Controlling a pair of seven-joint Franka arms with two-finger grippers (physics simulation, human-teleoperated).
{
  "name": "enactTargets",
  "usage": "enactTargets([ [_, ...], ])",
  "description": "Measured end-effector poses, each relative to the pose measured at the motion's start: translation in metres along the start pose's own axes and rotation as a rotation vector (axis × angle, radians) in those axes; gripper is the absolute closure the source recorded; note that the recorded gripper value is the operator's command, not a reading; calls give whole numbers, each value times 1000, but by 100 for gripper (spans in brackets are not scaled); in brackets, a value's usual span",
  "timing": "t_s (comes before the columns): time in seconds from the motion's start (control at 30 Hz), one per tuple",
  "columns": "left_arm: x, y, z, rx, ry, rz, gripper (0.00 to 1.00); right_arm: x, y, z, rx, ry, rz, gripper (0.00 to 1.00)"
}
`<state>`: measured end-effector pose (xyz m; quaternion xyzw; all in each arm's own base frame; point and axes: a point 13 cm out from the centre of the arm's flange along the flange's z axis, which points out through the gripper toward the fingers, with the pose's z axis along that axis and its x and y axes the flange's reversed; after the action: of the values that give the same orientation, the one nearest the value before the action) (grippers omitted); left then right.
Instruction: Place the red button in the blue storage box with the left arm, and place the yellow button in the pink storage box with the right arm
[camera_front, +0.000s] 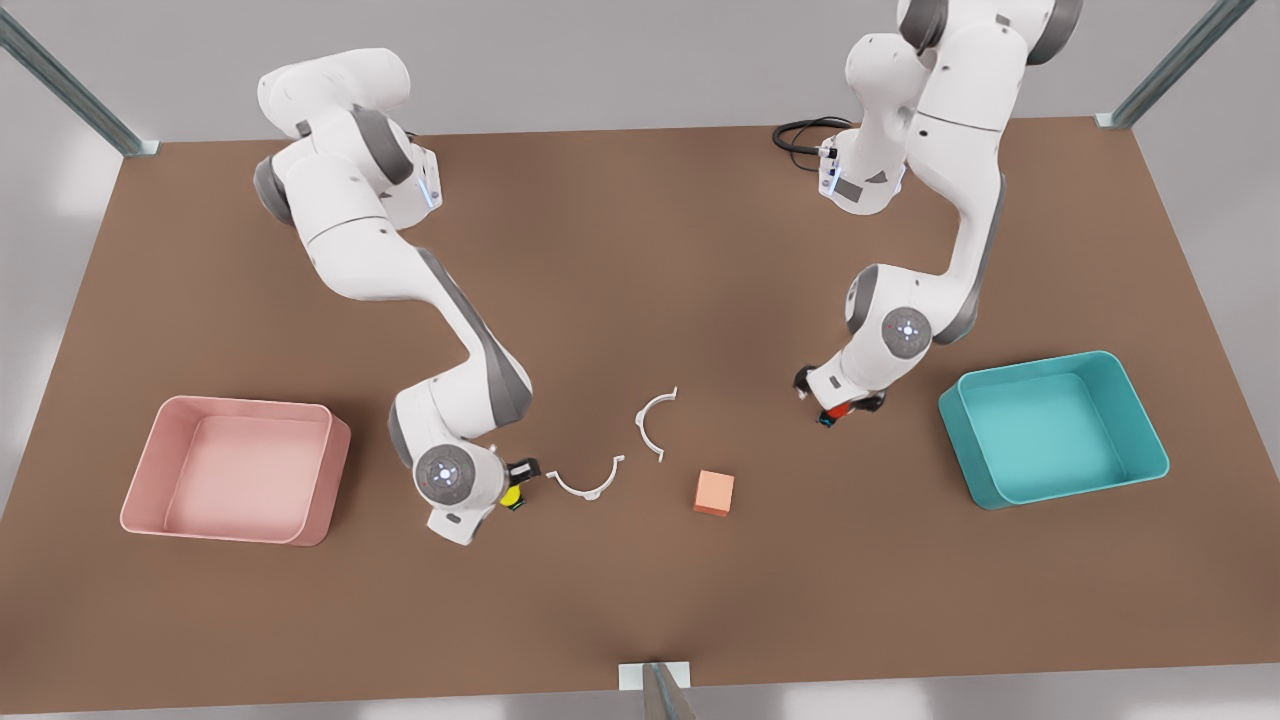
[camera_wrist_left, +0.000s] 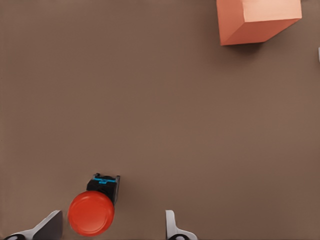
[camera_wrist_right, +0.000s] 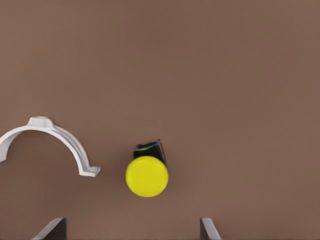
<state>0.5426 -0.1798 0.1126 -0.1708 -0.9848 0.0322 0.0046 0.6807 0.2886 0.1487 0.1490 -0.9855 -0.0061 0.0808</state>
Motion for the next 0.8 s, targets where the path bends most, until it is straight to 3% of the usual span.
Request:
enactTargets([
  [0.33,6,19,57,-11,3,38,2,-27,-10,49,-14,-85,96,0],
  [0.37,9,20,61,-11,7,41,6,-27,-15,54,-15,-86,105,0],
  [0.43,12,22,64,-12,10,46,34,-23,-16,68,-14,-76,112,0],
  [0.53,15,22,63,-13,9,54,54,-20,-15,82,-16,-75,116,0],
  [0.57,14,22,62,-13,6,57,57,-21,-15,83,-17,-80,119,3],
  [0.6,13,22,59,-15,2,59,60,-22,-15,83,-18,-85,122,17],
  [0.63,12,22,57,-16,-3,61,60,-23,-16,83,-20,-90,124,23],
  [0.8,-15,43,-29,-24,-110,33,59,-26,-15,83,-23,-106,131,46],
])
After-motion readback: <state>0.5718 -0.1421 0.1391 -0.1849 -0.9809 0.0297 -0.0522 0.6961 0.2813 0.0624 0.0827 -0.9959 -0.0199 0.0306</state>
